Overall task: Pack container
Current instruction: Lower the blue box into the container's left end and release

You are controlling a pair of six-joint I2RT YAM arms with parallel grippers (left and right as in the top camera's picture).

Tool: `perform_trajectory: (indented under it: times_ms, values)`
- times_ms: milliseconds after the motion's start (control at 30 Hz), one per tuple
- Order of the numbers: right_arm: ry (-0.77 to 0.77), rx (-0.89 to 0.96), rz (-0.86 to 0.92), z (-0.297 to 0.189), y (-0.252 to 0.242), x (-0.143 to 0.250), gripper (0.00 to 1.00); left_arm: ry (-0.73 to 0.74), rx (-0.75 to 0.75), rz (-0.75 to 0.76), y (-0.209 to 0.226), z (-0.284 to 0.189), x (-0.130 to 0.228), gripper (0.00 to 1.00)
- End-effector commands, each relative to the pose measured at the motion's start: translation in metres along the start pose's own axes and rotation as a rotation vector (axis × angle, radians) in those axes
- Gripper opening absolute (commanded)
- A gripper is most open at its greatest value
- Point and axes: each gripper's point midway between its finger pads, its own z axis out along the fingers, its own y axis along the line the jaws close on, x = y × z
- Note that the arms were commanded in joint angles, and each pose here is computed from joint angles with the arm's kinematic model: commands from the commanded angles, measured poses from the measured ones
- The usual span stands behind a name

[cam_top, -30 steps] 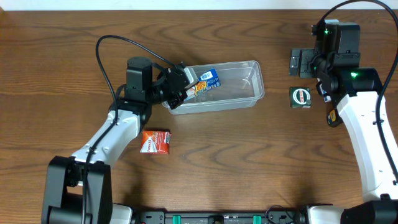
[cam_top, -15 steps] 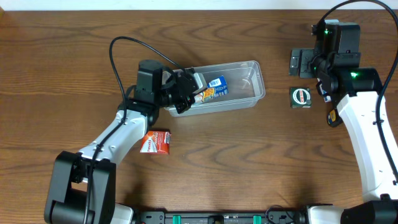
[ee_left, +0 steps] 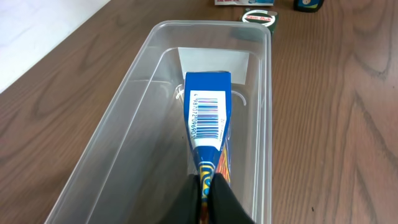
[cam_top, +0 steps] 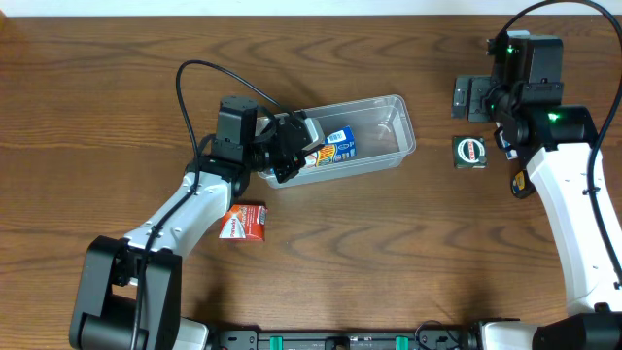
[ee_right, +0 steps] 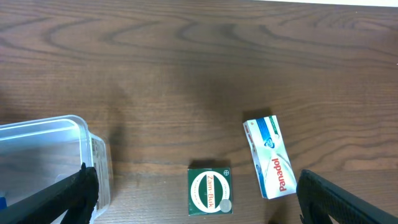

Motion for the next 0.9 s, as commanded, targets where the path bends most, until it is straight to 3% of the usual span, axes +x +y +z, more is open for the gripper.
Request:
perform_trajectory:
  times_ms: [0, 100, 600, 733, 800, 867]
  values:
    - [-0.012, 0.008, 0.013, -0.004, -0.002, -0.004, 0.99, 0.000, -0.011, 0.014, 0.004, 0.000, -0.005, 0.36]
    - [-0.012, 0.008, 0.013, -0.004, -0.003, -0.004, 0.99, 0.033, -0.037, 0.004, 0.008, 0.000, 0.002, 0.44]
    - [-0.012, 0.008, 0.013, -0.004, -0.003, -0.004, 0.99, 0.055, -0.076, 0.009, 0.015, -0.001, 0.005, 0.49]
    - [-0.012, 0.008, 0.013, -0.004, -0.003, -0.004, 0.99, 0.087, -0.193, -0.035, 0.037, -0.004, 0.008, 0.36]
    - [-0.012, 0.008, 0.013, -0.004, -0.003, -0.004, 0.99, 0.081, -0.318, -0.177, 0.058, -0.010, 0.008, 0.25]
    - [-0.012, 0.009, 0.013, -0.004, -0.003, -0.004, 0.99, 0.060, -0.430, -0.361, 0.076, -0.017, 0.010, 0.06]
